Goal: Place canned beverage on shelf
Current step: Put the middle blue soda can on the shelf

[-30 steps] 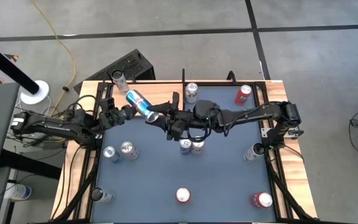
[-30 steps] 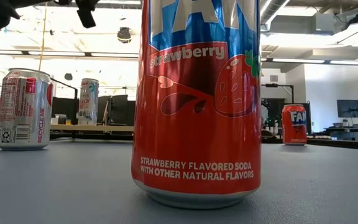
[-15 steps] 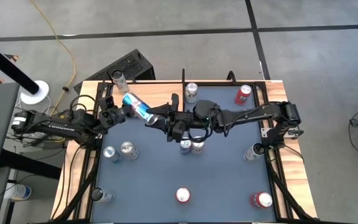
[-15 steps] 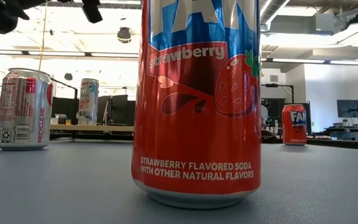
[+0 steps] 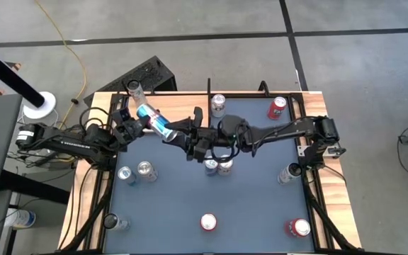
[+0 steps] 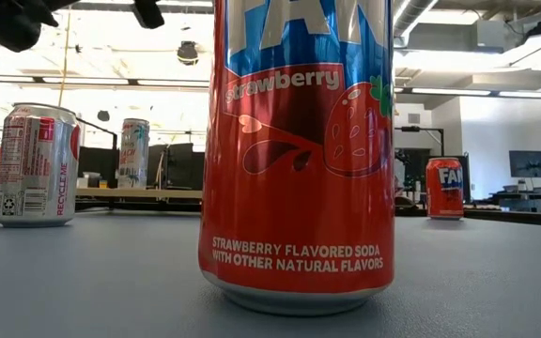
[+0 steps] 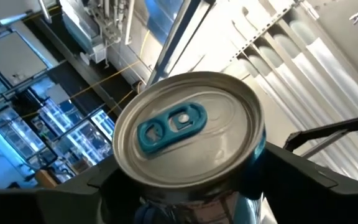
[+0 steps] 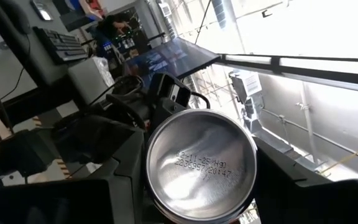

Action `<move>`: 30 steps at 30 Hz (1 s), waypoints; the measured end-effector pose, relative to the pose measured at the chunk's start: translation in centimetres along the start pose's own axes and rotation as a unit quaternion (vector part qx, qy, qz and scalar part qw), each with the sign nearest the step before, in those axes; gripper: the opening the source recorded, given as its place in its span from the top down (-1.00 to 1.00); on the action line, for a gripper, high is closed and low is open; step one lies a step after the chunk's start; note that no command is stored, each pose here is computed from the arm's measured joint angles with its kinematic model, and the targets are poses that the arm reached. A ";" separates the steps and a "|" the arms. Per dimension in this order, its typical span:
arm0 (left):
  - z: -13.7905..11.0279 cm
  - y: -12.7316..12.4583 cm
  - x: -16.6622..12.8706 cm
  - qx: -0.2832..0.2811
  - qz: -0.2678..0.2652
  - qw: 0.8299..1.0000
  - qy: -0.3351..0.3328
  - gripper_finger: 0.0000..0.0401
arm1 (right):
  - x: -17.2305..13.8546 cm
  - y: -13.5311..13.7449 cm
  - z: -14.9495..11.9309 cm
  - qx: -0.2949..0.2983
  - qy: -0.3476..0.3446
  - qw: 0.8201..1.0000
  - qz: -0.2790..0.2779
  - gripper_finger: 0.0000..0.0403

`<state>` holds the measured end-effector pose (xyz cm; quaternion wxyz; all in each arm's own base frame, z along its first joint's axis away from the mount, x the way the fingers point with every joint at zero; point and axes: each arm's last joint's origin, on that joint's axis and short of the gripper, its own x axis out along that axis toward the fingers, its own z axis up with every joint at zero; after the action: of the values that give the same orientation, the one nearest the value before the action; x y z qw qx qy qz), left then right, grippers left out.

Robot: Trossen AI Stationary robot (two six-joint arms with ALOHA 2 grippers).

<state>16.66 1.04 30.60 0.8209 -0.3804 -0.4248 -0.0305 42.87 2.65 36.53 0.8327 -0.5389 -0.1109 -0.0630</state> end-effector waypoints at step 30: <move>2.3 -0.8 -0.3 0.292 0.107 0.949 0.048 -0.16 | -3.0 -2.9 -3.2 0.304 0.220 0.915 0.148 -0.44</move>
<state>14.66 1.85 31.70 0.9138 -0.1650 -0.3323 0.1652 39.70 -1.47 37.12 0.9593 -0.2428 0.1428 -0.0190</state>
